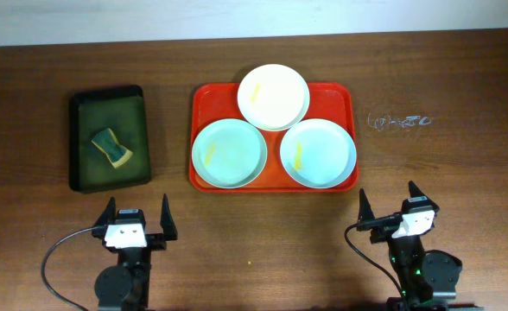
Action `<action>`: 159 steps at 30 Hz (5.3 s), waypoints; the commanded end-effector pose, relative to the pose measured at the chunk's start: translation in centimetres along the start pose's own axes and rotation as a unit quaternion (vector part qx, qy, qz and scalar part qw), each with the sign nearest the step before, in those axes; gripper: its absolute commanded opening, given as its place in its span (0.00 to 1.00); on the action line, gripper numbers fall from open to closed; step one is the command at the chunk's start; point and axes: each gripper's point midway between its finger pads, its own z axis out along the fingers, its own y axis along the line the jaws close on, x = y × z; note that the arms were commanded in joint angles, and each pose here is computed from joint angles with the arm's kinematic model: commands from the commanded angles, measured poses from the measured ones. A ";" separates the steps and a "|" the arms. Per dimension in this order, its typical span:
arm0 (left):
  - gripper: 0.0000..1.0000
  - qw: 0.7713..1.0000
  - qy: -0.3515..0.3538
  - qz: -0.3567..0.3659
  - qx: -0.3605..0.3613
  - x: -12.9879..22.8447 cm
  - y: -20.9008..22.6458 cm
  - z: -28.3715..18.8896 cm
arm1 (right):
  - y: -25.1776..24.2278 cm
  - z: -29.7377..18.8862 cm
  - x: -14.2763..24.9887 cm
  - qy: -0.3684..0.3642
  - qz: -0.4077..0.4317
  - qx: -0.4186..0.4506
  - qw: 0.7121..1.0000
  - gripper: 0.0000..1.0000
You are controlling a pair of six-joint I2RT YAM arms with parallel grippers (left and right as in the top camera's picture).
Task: Clean dirty plates on tray and stack at the side
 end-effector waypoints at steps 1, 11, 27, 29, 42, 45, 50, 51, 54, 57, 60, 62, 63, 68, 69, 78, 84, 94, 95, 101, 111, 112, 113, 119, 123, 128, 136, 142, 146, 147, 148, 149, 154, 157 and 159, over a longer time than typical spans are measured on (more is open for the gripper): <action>0.99 1.000 -0.001 -0.005 0.005 0.1 -0.2 0.0 | 0.1 0.0 0.4 0.004 -0.003 -0.002 1.000 0.98; 0.99 1.000 -0.001 -0.005 0.005 0.1 -0.2 0.0 | 0.1 0.0 0.4 0.004 -0.003 -0.002 1.000 0.98; 0.99 1.000 -0.001 -0.005 0.005 0.1 -0.2 0.0 | 0.1 0.0 0.4 0.004 -0.003 -0.002 1.000 0.98; 0.99 1.000 -0.001 -0.005 0.005 0.1 -0.2 0.0 | 0.1 0.0 0.4 0.004 -0.003 -0.002 1.000 0.98; 0.99 1.000 -0.001 -0.005 0.005 0.1 -0.2 0.0 | 0.1 0.0 0.4 0.004 -0.003 -0.002 1.000 0.98; 1.00 1.000 -0.001 -0.005 0.005 0.1 -0.2 0.0 | 0.1 0.0 0.4 0.004 -0.003 -0.002 1.000 0.98; 0.99 1.000 -0.007 -0.002 -0.018 -0.2 0.6 0.0 | 0.1 0.0 0.4 0.004 -0.003 -0.002 1.000 0.98; 0.99 1.000 -0.004 -0.002 -0.018 -0.1 0.6 0.0 | 0.1 0.0 0.4 0.004 -0.003 -0.002 1.000 0.98; 0.99 0.999 -0.037 -0.007 0.013 -1.7 -0.5 -0.1 | 0.1 0.0 0.4 0.004 -0.003 -0.002 1.000 0.99; 0.99 0.979 -0.150 0.003 0.139 -7.0 -4.6 -1.8 | 0.1 0.0 0.4 0.004 -0.003 -0.002 1.000 0.98; 0.99 0.947 -0.257 0.023 0.192 -11.7 -6.3 -4.5 | 0.1 0.0 0.4 0.004 -0.003 -0.002 1.000 0.98; 0.99 0.932 -0.315 0.028 0.177 -14.2 -5.8 -5.9 | 0.1 0.0 0.4 0.004 -0.003 -0.002 1.000 0.98; 0.99 0.927 -0.341 0.023 0.153 -15.4 -4.9 -6.5 | 0.1 0.0 0.4 0.004 -0.003 -0.002 1.000 0.98; 0.99 0.948 -0.295 0.008 0.118 -18.8 -3.6 -5.6 | 0.1 0.0 0.4 0.004 -0.003 -0.002 1.000 0.98; 0.99 0.960 -0.256 0.006 0.114 -19.1 -3.4 -4.6 | 0.1 0.0 0.4 0.004 -0.003 -0.002 1.000 0.98; 0.99 0.970 0.102 0.008 0.220 -20.8 -7.9 7.8 | 0.1 0.0 0.4 0.004 -0.003 -0.002 1.000 0.98; 0.99 0.932 0.329 -0.098 -0.115 -17.2 5.1 14.9 | 0.1 0.0 0.4 0.004 -0.003 -0.002 1.000 0.98; 0.99 0.798 0.392 -0.311 -0.336 -6.3 14.2 19.1 | 0.1 0.0 0.4 0.004 -0.003 -0.002 1.000 0.98; 0.99 0.784 0.420 -0.327 -0.320 -4.0 13.9 19.8 | 0.1 0.0 0.4 0.004 -0.003 -0.002 1.000 0.98; 0.99 0.728 0.512 -0.335 -0.310 5.9 12.8 21.8 | 0.1 0.0 0.4 0.004 -0.003 -0.002 1.000 0.98; 0.85 0.733 0.523 -0.319 -0.296 11.9 13.1 24.7 | 0.1 0.0 0.4 0.004 -0.003 -0.002 1.000 0.98; 0.85 0.734 0.528 -0.312 -0.291 12.2 13.1 24.7 | 0.1 0.0 0.4 0.004 -0.003 -0.002 1.000 0.98; 0.85 0.734 0.532 -0.308 -0.289 12.4 13.1 24.6 | 0.1 0.0 0.4 0.004 -0.003 -0.002 1.000 0.98; 0.73 0.712 0.561 -0.303 -0.295 15.6 12.7 23.7 | 0.1 0.0 0.4 0.004 -0.003 -0.002 1.000 0.98; 0.22 0.713 0.559 -0.303 -0.294 15.5 12.7 23.8 | 0.1 0.0 0.4 0.004 -0.003 -0.002 1.000 0.99; 0.50 0.714 0.559 -0.303 -0.294 15.5 12.7 23.8 | 0.1 0.0 0.4 0.004 -0.003 -0.002 1.000 0.98; 0.54 0.666 0.617 -0.318 -0.275 15.5 10.7 21.0 | 0.1 0.0 0.4 0.004 -0.003 -0.002 1.000 0.98; 0.10 0.679 0.602 -0.311 -0.283 15.4 11.4 21.7 | 0.1 0.0 0.4 0.004 -0.003 -0.002 1.000 0.98; 0.99 0.667 0.632 -0.296 -0.261 15.1 10.7 20.4 | 0.1 0.0 0.4 0.004 -0.003 -0.002 1.000 0.98; 0.99 0.659 0.643 -0.291 -0.260 14.9 10.6 19.9 | 0.1 0.0 0.4 0.004 -0.003 -0.002 1.000 0.98; 0.99 0.650 0.652 -0.291 -0.259 14.8 10.3 19.3 | 0.1 0.0 0.4 0.004 -0.003 -0.002 1.000 0.98; 0.99 0.642 0.660 -0.293 -0.258 14.7 10.1 18.8 | 0.1 0.0 0.4 0.004 -0.003 -0.002 1.000 0.98; 0.13 0.643 0.659 -0.293 -0.257 14.7 10.1 18.9 | 0.1 0.0 0.4 0.004 -0.003 -0.002 1.000 0.98; 0.00 0.648 0.654 -0.294 -0.256 14.7 10.2 19.3 | 0.1 0.0 0.4 0.004 -0.003 -0.002 1.000 0.98; 0.23 0.649 0.653 -0.294 -0.257 14.7 10.2 19.3 | 0.1 0.0 0.4 0.004 -0.003 -0.002 1.000 0.98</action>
